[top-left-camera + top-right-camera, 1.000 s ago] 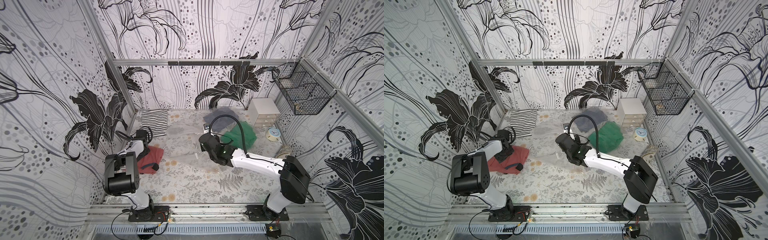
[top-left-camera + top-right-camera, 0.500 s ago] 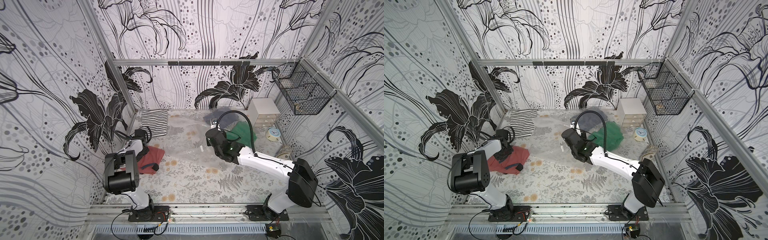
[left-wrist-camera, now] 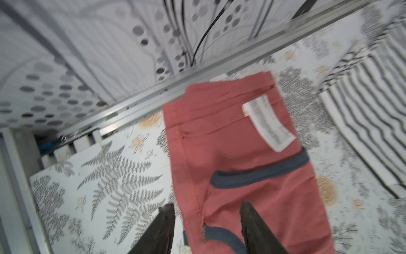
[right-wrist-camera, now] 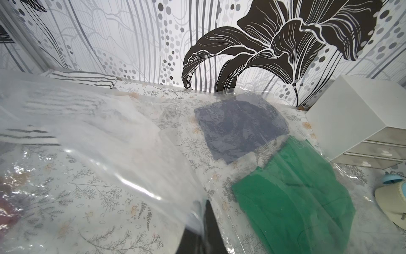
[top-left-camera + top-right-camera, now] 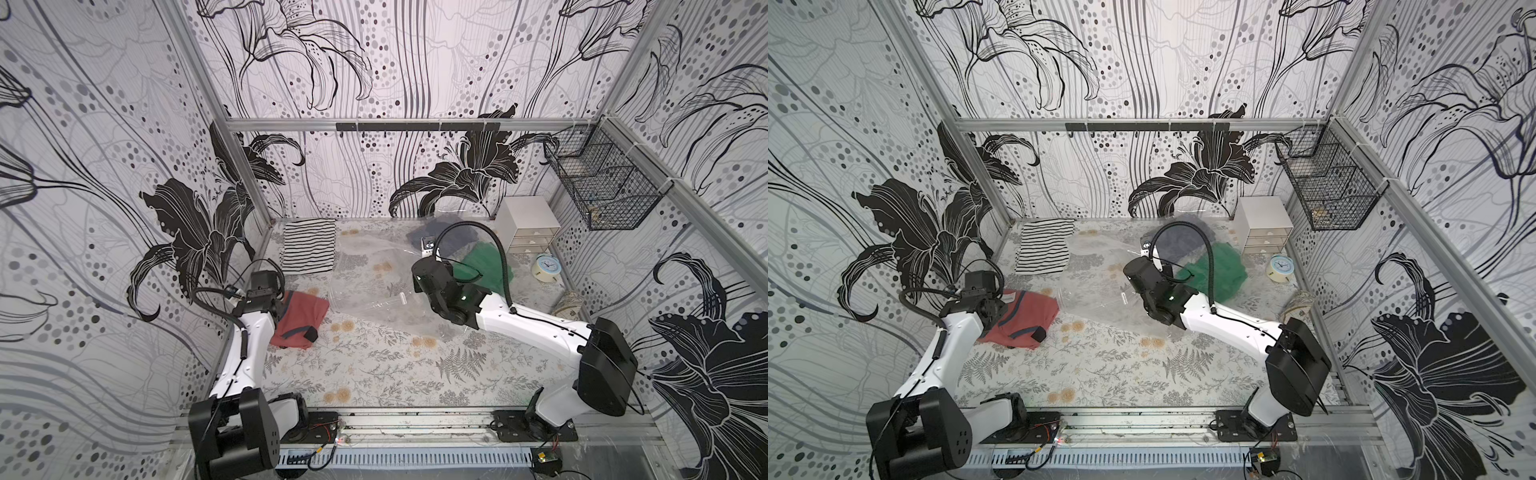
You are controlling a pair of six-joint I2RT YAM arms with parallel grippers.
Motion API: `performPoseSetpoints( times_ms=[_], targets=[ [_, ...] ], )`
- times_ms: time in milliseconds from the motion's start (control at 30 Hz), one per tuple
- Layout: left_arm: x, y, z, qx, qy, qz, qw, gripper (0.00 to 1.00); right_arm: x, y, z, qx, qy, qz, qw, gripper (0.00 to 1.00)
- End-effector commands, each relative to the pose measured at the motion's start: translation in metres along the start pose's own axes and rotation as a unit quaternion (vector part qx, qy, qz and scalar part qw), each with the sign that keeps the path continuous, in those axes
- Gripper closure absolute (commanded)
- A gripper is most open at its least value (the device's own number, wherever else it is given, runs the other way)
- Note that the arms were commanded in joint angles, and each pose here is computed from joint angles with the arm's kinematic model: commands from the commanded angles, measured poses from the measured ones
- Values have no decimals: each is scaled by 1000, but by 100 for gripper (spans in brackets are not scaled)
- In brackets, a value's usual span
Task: Take the tank top out of the vacuum bag
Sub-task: Move the tank top to the center of the board.
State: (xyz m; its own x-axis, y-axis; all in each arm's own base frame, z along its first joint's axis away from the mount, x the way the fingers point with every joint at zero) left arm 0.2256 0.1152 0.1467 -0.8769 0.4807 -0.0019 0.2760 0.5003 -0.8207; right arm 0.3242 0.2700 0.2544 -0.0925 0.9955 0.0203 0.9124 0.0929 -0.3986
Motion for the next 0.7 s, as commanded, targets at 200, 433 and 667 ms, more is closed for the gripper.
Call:
performPoseSetpoints(
  times_ms=[200, 433, 667],
  targets=[
    [3, 31, 32, 79, 17, -19, 997, 40, -8, -8, -2, -10, 21, -3, 1000, 100],
    [-20, 29, 52, 97, -31, 67, 993, 48, -11, -11, -6, -18, 30, -3, 999, 100],
    [-29, 35, 65, 99, -34, 69, 992, 49, -8, -9, -3, -11, 30, -7, 999, 100]
  ],
)
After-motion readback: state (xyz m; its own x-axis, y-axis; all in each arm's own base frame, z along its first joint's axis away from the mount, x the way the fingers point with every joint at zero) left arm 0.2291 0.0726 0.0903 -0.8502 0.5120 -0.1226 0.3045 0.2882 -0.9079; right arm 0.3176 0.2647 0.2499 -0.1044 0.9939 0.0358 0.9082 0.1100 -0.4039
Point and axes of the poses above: each gripper's point midway between its finger pads, its own y axis out along the fingers, its own x axis along the line the jaws close on, z = x × y, the point moved 4 cm from there along -y, back along the fingers, and after that the axes turned 5 degrees about y, right-handed, at the moved point
